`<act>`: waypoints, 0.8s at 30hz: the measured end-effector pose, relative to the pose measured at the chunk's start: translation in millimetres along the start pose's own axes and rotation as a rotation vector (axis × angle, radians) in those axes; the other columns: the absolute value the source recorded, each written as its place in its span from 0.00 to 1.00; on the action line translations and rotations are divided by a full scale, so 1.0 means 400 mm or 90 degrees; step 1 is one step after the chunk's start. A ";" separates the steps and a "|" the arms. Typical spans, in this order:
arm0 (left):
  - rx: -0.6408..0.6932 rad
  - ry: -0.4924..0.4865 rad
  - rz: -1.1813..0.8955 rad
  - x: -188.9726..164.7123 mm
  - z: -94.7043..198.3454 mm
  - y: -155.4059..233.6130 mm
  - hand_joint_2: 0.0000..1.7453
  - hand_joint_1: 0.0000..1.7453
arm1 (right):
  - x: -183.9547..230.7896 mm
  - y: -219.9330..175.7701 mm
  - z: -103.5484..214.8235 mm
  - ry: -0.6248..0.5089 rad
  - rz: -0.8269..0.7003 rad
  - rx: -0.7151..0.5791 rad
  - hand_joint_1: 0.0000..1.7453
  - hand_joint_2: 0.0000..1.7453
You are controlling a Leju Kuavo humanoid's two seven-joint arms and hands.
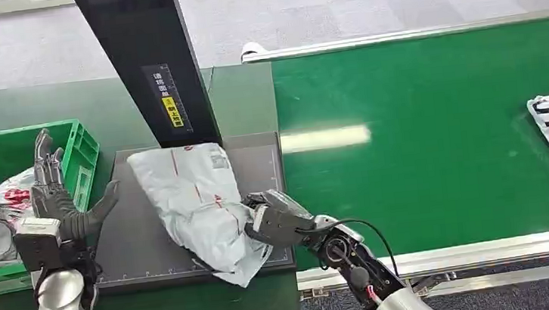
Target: Moved the parcel from conveyor to table for the left to box.
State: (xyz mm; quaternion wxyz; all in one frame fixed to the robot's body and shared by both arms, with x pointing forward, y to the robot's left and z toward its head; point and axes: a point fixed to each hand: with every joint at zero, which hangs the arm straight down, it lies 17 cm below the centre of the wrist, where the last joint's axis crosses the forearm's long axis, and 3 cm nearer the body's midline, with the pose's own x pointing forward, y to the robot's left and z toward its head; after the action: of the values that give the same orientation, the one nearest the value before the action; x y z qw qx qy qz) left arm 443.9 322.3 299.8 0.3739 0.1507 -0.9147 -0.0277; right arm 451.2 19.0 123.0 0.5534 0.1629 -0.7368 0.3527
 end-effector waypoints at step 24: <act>-0.016 0.022 0.005 -0.020 0.035 -0.007 1.00 0.00 | 0.050 -0.247 0.049 -0.056 -0.058 -0.142 0.00 1.00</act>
State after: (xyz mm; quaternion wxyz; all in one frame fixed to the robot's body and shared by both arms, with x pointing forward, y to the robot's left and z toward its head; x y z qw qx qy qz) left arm 440.2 320.9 284.0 0.3919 0.1426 -0.9082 -0.0347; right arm 493.2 -60.7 172.6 0.5505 0.1487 -0.7869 0.2358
